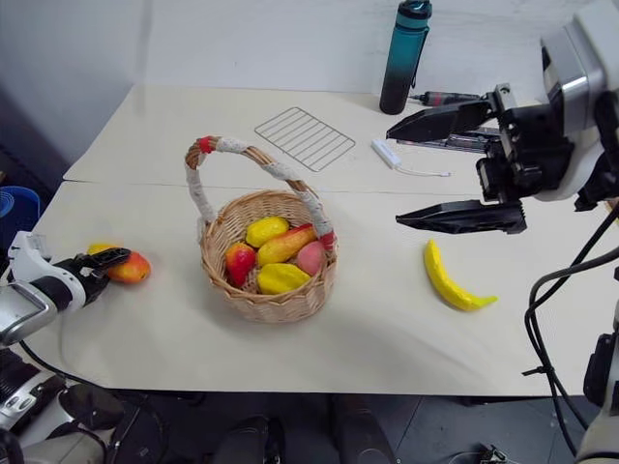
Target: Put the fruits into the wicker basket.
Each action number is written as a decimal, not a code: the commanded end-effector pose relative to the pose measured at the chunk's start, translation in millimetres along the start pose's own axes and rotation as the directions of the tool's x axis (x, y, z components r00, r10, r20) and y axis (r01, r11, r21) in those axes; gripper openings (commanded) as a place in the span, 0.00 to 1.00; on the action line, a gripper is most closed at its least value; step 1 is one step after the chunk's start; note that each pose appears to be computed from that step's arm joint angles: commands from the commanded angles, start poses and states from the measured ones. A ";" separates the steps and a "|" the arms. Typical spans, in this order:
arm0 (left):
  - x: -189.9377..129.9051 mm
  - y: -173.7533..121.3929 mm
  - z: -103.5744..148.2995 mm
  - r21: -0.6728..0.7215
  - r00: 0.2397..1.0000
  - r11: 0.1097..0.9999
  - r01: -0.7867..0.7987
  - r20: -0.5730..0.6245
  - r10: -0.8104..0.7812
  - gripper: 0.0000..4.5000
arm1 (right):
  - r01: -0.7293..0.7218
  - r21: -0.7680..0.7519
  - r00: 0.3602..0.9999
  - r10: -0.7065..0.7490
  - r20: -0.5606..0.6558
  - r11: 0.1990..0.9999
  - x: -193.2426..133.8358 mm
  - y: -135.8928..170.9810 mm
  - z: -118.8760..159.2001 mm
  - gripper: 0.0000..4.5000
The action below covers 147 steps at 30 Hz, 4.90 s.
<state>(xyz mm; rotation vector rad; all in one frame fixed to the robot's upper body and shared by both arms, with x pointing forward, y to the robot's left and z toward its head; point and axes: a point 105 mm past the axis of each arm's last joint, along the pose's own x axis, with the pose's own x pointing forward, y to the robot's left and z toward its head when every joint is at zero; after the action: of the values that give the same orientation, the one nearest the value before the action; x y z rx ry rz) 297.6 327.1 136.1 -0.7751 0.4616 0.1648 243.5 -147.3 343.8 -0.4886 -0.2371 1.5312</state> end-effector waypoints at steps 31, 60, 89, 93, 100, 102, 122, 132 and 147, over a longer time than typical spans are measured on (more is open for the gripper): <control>-57.3 -200.3 -72.4 0.601 0.578 0.075 0.796 -0.718 -0.388 0.59 | 0.220 0.037 0.975 -0.219 -0.039 0.975 -18.2 9.6 -21.6 1.00; -170.3 -224.7 -64.6 0.264 0.036 -0.566 0.781 -0.924 -0.381 1.00 | 0.797 0.193 0.562 -0.583 -0.587 0.573 -96.1 92.8 -181.1 1.00; -162.5 -230.3 -48.1 0.386 0.159 -0.526 0.758 -0.891 -0.425 1.00 | 0.576 0.244 0.789 -0.452 -0.417 0.780 -60.5 19.5 -167.8 0.17; -164.9 -228.1 -45.3 0.416 0.189 -0.510 0.753 -0.879 -0.438 1.00 | 0.392 0.206 0.888 -0.311 -0.340 0.896 -34.7 -13.2 -138.0 0.17; -172.9 -227.3 -42.5 0.476 0.249 -0.485 0.734 -0.853 -0.459 1.00 | 0.094 0.066 0.957 -0.072 -0.280 0.993 48.7 -68.5 -113.6 0.17; -175.6 -225.8 -42.3 0.493 0.272 -0.471 0.731 -0.844 -0.462 1.00 | 0.025 0.037 0.963 -0.014 -0.269 0.999 70.1 -75.3 -111.1 0.17; -185.4 -200.3 -27.8 0.653 0.470 -0.311 0.690 -0.731 -0.494 1.00 | -0.302 0.025 0.935 0.301 -0.185 0.953 145.7 -67.5 -102.4 0.60; -182.3 -200.7 -26.7 0.642 0.447 -0.323 0.695 -0.738 -0.506 1.00 | 0.012 -0.079 0.947 -0.037 -0.320 0.997 55.9 -99.0 -104.5 0.87; -171.1 -210.8 -27.4 0.591 0.376 -0.387 0.708 -0.779 -0.502 1.00 | 0.132 0.241 0.991 -0.123 -0.052 0.961 72.7 -9.3 -76.5 0.87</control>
<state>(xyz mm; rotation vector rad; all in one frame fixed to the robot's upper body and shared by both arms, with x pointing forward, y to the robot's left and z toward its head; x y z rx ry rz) 203.7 162.1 322.4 0.4667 0.1277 -1.3588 293.2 -93.0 262.5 -0.3295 -0.0077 1.4282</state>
